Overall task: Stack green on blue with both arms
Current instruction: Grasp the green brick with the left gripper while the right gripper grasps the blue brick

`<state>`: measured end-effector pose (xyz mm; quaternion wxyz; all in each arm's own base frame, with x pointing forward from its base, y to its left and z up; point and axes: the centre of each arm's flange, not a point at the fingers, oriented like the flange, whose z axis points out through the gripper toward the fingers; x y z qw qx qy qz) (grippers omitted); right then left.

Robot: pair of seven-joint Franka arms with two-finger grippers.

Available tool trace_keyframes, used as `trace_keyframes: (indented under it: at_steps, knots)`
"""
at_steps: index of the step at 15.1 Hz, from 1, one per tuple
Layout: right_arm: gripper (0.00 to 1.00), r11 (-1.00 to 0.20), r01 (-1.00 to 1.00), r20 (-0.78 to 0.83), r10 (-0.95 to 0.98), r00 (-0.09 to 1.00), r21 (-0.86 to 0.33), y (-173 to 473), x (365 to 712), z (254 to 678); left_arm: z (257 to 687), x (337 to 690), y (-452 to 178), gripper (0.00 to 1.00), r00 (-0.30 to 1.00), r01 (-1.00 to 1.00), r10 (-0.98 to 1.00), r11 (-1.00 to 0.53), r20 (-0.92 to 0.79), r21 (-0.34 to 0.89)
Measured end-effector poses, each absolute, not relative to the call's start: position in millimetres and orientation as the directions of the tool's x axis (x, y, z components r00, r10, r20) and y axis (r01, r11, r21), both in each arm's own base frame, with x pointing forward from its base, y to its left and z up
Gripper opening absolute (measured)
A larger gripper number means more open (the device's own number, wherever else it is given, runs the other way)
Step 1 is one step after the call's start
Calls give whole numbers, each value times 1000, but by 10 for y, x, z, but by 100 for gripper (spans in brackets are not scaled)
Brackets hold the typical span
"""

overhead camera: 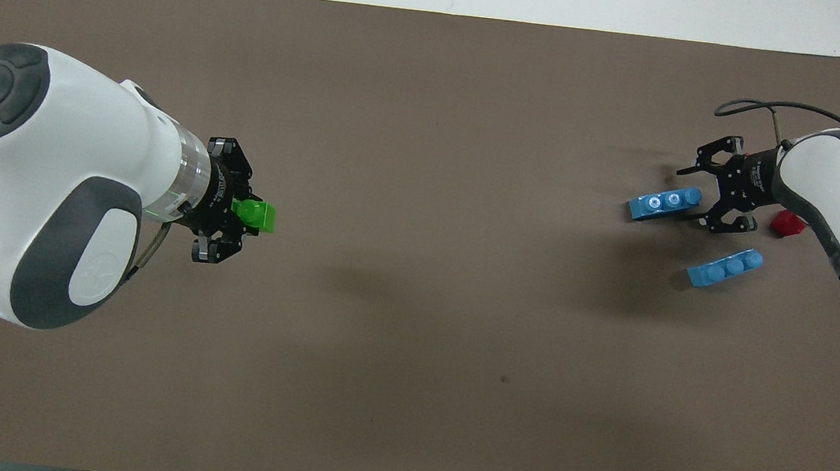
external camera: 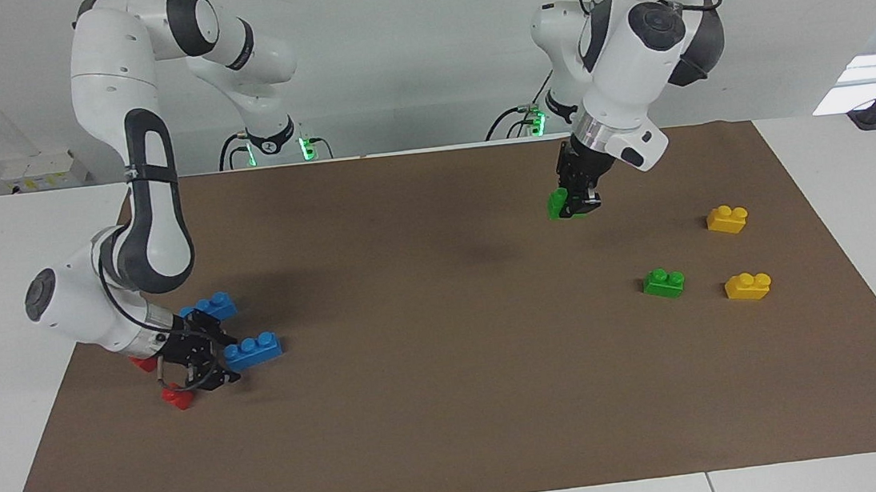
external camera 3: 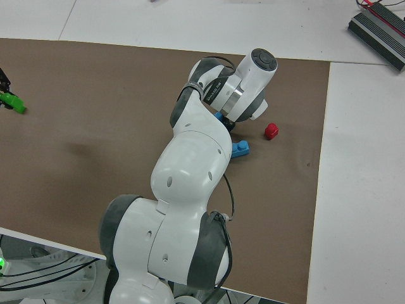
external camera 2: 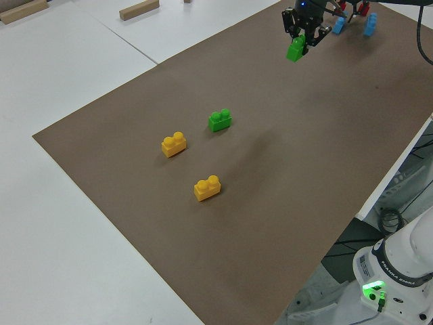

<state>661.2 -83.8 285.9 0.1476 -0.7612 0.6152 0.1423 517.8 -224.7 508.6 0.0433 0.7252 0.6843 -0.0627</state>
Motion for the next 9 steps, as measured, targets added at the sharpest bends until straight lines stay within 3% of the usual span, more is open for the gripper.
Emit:
trace_keyframes:
  at_steps: [2,3,6,9]
  knots:
    - [40,-213,-975,-397,-892,217,-56,-837,6612,2859,5090,5151,-2346,34,41,999,987,-44,-153,-18]
    - [35,-239,-969,-395,-885,246,-68,-836,6613,2861,5089,5142,-2368,34,33,999,988,-36,-153,-19]
    - [35,-336,-935,-382,-854,354,-116,-835,6619,2871,5090,5142,-2371,34,20,1000,988,-24,-153,-20]
    - [35,-351,-928,-378,-848,371,-125,-839,6620,2878,5149,5139,-2426,34,5,1000,987,-6,-159,-9]
